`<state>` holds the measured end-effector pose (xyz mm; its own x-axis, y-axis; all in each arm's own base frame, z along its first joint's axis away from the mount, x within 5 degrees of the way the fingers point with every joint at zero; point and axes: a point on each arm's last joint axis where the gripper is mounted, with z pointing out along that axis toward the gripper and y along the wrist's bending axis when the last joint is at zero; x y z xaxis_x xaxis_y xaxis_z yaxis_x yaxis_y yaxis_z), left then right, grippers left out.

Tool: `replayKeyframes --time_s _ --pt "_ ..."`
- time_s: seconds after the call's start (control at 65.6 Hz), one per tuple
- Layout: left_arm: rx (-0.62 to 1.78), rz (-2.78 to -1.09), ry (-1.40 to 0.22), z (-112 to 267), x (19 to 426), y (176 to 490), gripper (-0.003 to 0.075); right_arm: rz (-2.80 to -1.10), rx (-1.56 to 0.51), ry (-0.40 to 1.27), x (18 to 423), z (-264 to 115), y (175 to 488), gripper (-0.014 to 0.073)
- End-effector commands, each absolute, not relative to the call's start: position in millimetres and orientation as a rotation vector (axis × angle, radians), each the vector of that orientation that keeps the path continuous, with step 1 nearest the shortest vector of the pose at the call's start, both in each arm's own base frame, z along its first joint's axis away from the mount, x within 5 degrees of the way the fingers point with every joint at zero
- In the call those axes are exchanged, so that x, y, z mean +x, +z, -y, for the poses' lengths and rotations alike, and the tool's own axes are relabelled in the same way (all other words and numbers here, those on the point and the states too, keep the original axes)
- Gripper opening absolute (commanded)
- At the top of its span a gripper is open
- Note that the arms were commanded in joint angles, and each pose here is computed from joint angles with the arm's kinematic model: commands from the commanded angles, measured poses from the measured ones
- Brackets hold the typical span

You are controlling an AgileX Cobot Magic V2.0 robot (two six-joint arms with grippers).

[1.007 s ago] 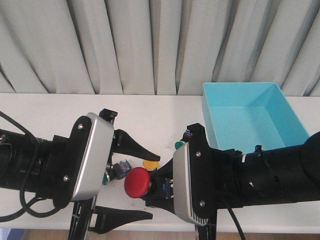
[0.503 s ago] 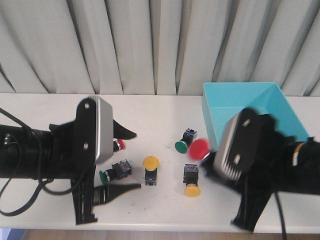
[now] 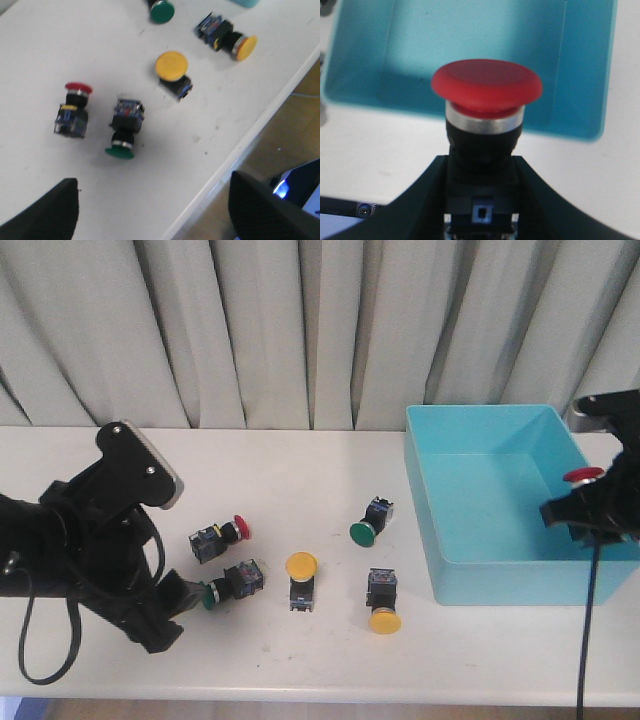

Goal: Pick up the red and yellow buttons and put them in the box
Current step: 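Carry the red button with the right gripper into the blue box and release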

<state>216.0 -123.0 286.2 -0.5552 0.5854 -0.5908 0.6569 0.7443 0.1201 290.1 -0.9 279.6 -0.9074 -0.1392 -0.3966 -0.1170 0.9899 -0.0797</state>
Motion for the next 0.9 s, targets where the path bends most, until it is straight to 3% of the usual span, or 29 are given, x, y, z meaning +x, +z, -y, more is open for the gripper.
replayKeyframes --time_s 0.0,0.397,0.656,0.885 --pt "0.836 -2.316 -0.112 117.8 216.7 298.7 0.0594 -2.661 -0.148 -0.072 318.7 4.6 292.7 0.023" --pt "0.838 -2.345 -0.116 117.7 214.5 297.1 0.0594 -2.848 -0.165 -0.081 417.1 6.8 234.0 0.0244" --pt "0.838 -2.346 -0.116 117.6 214.4 297.1 0.0594 -2.982 -0.118 -0.069 438.6 7.1 191.4 0.0246" --pt "0.838 -2.346 -0.116 117.6 214.4 297.1 0.0594 -3.02 -0.119 -0.067 439.6 7.1 179.8 0.0256"
